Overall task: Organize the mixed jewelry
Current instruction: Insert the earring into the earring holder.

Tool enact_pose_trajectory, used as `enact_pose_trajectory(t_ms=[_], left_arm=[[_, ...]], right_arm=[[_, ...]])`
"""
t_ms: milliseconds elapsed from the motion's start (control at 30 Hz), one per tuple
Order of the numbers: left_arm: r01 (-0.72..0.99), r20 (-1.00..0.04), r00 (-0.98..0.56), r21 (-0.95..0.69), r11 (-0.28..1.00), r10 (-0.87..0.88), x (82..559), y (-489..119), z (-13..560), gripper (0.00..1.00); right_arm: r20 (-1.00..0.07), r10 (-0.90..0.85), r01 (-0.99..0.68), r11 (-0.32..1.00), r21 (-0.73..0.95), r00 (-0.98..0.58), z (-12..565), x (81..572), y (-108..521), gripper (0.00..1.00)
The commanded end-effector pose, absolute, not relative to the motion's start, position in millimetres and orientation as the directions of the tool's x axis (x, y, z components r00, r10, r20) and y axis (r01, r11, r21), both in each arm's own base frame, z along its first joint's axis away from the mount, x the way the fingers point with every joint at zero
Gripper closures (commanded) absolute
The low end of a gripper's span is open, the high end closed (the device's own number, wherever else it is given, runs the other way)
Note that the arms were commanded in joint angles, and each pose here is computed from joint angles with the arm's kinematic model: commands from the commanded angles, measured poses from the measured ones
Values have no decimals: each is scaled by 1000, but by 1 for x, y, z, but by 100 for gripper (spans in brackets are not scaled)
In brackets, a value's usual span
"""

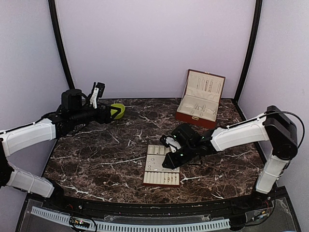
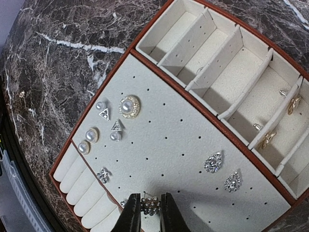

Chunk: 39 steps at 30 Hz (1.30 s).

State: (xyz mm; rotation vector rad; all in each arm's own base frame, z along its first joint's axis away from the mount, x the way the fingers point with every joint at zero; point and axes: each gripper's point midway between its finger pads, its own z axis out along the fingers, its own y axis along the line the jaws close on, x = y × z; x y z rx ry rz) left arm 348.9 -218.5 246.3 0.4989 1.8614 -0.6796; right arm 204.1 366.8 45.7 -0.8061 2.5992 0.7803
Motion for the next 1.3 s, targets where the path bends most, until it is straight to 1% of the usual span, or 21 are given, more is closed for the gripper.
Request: enact_pose_trajectory(t_ms=[0,300,667,1000,1267], left_arm=[[621,-938,-347,-217,753,16,345,-215,257,24],[619,-939,-343,-214,755,15,345,-214,258,24],[621,-940,-340,-213,755,14,344,-214,259,24],[620,-940,-341,-218,754,9,344,-214,259,24],[618,-941,-340,-216,755,9,344,-214,259,24]], right_arm=[[-409,-456,-601,707,373,-791,36,202,365,87],[-392,-488,-616,710,341,-780,30,199,366,87],[-348,-549,-639,728,248,-760,19,194,365,88],[-283,-570,-625,762,170,-771,4,192,360,88],[-281,-551,-606,778,167,-786,6,196,364,84]])
